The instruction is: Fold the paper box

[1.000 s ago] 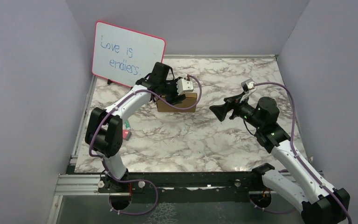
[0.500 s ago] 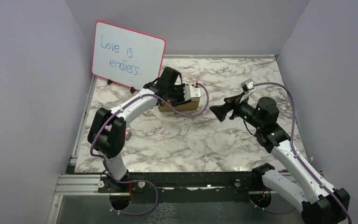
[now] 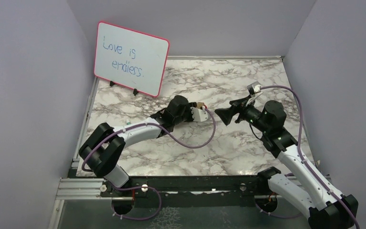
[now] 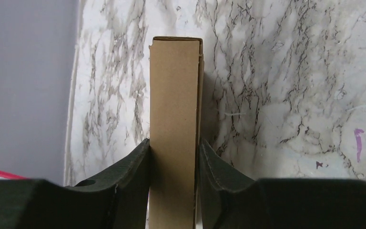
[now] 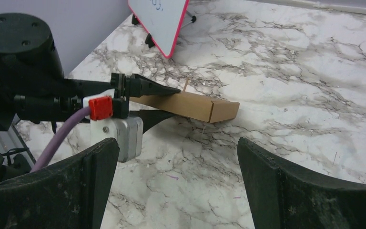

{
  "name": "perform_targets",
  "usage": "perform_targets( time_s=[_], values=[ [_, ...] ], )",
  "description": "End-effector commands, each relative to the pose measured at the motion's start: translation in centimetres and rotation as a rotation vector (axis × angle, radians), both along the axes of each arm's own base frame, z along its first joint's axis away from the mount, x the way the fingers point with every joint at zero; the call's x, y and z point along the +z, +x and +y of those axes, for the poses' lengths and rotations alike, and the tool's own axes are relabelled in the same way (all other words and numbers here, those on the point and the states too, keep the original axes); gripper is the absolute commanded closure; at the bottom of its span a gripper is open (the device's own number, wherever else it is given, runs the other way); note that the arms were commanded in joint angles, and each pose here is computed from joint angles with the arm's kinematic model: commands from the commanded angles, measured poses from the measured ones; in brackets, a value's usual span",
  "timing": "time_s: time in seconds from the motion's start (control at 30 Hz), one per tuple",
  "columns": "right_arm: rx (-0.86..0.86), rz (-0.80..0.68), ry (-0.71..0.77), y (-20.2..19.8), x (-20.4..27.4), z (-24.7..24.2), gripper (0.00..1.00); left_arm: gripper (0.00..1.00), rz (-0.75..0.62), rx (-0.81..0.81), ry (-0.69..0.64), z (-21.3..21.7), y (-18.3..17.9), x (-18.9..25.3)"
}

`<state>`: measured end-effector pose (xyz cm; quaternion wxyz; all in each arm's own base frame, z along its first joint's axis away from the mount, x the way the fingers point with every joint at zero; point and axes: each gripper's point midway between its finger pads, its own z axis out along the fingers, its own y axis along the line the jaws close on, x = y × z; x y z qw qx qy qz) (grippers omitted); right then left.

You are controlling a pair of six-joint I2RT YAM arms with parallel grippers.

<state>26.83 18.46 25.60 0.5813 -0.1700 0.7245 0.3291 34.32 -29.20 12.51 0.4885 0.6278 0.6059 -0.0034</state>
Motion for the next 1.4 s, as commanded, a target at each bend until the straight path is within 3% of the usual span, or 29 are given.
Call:
perform_targets(
  time_s=[0.0, 0.33, 0.47, 0.6, 0.87, 1.17, 1.37],
  values=[
    [-0.029, -0.018, 0.012, -0.1, 0.3, -0.4, 0.0, 0.66, -0.126, 0.115, -0.05, 0.3, 0.5, 0.8],
    [-0.069, -0.022, 0.02, 0.1, 0.4, -1.0, 0.0, 0.33, -0.03, 0.028, -0.04, -2.7, -5.0, -2.7],
    [-0.073, -0.01, 0.016, 0.3, 0.1, -1.0, 0.0, 0.2, 0.039, -0.005, -0.079, -3.6, -7.0, -2.0],
    [-0.046, 0.035, 0.001, 0.4, -1.2, -0.4, 0.0, 0.15, 0.078, 0.02, -0.149, -3.5, -7.7, 0.0],
    [0.014, 0.138, -0.05, 0.8, -4.9, 0.7, 0.0, 0.13, 0.176, 0.302, -0.343, 0.2, -2.9, 3.2],
    [0.077, 0.304, -0.1, -0.5, -11.6, 2.8, 0.04, 0.12, 0.395, 0.634, -0.545, 5.1, 4.1, 2.2],
    [0.058, 0.338, -0.24, -1.9, -16.1, 6.6, 0.09, 0.16, 0.55, 0.71, -0.611, 5.5, 7.6, 0.7]
  ],
)
